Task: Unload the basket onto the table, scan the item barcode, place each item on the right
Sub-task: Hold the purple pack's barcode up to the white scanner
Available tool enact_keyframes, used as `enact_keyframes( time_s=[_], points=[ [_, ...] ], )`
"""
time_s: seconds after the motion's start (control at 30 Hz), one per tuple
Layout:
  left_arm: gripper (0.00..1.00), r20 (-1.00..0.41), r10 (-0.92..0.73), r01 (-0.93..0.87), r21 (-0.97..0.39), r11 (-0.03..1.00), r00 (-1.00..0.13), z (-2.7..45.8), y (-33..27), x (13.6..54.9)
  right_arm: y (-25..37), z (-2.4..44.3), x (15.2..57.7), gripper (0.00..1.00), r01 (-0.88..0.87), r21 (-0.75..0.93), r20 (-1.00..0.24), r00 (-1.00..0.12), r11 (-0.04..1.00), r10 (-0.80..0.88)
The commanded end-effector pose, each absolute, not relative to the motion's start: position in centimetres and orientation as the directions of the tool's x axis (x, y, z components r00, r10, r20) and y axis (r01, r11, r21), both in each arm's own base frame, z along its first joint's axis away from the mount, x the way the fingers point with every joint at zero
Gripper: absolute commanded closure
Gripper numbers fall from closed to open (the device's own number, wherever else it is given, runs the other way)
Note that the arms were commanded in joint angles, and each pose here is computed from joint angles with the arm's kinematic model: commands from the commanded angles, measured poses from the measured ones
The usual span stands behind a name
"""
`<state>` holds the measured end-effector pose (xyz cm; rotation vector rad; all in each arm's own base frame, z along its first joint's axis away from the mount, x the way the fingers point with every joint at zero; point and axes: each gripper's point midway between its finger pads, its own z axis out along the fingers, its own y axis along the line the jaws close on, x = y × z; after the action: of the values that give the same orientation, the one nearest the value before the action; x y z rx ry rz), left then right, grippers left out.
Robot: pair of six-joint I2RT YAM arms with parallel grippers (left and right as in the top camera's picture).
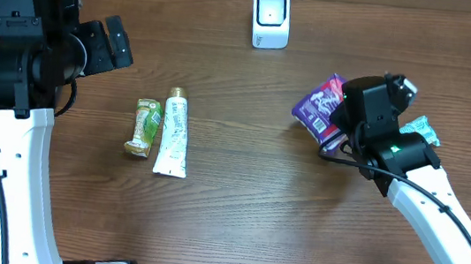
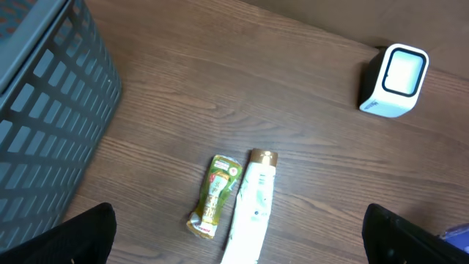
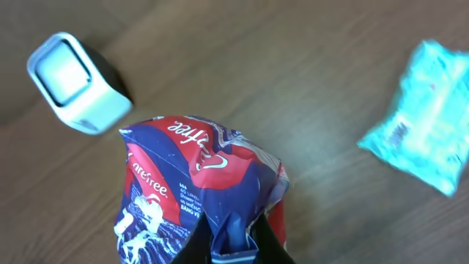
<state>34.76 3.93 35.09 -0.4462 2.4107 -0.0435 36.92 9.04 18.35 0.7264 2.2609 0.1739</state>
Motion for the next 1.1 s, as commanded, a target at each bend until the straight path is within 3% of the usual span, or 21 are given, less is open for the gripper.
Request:
enact_keyframes(
  time_s=[0.0,0.33,0.47,0.63,0.87,1.07],
  points=[
    [0.0,-0.632,-0.338,-0.317,-0.152,0.936,-0.698,35.6,4.1,34.7,7.1,21.0,38.1,0.96,0.451,0.286,-0.73,-0.468,0.845,0.497],
    [0.0,-0.632,-0.338,-0.317,-0.152,0.936,-0.698,35.6,4.1,34.7,6.0,30.8,42.7,0.96,0.351,0.191,-0.956,-0.144,0.917,0.254],
    [0.01,-0.632,-0.338,-0.317,-0.152,0.936,-0.698,35.6,4.1,34.7,5.5,34.2,43.5,0.96,0.366,0.02,-0.996,-0.071,0.93,0.049],
    [0.0,-0.632,-0.338,-0.317,-0.152,0.936,-0.698,35.6,4.1,34.7,6.2,38.2,44.5,0.96,0.46,-0.17,-0.985,-0.082,0.871,-0.149],
    [0.0,-0.632,-0.338,-0.317,-0.152,0.936,-0.698,35.6,4.1,34.7,10.3,43.5,48.4,0.96,0.469,-0.208,-0.971,0.008,0.858,-0.24],
    [0.0,-0.632,-0.338,-0.317,-0.152,0.936,-0.698,35.6,4.1,34.7,15.0,40.8,53.4,0.96,0.395,-0.421,-0.882,0.033,0.816,-0.471]
  ],
)
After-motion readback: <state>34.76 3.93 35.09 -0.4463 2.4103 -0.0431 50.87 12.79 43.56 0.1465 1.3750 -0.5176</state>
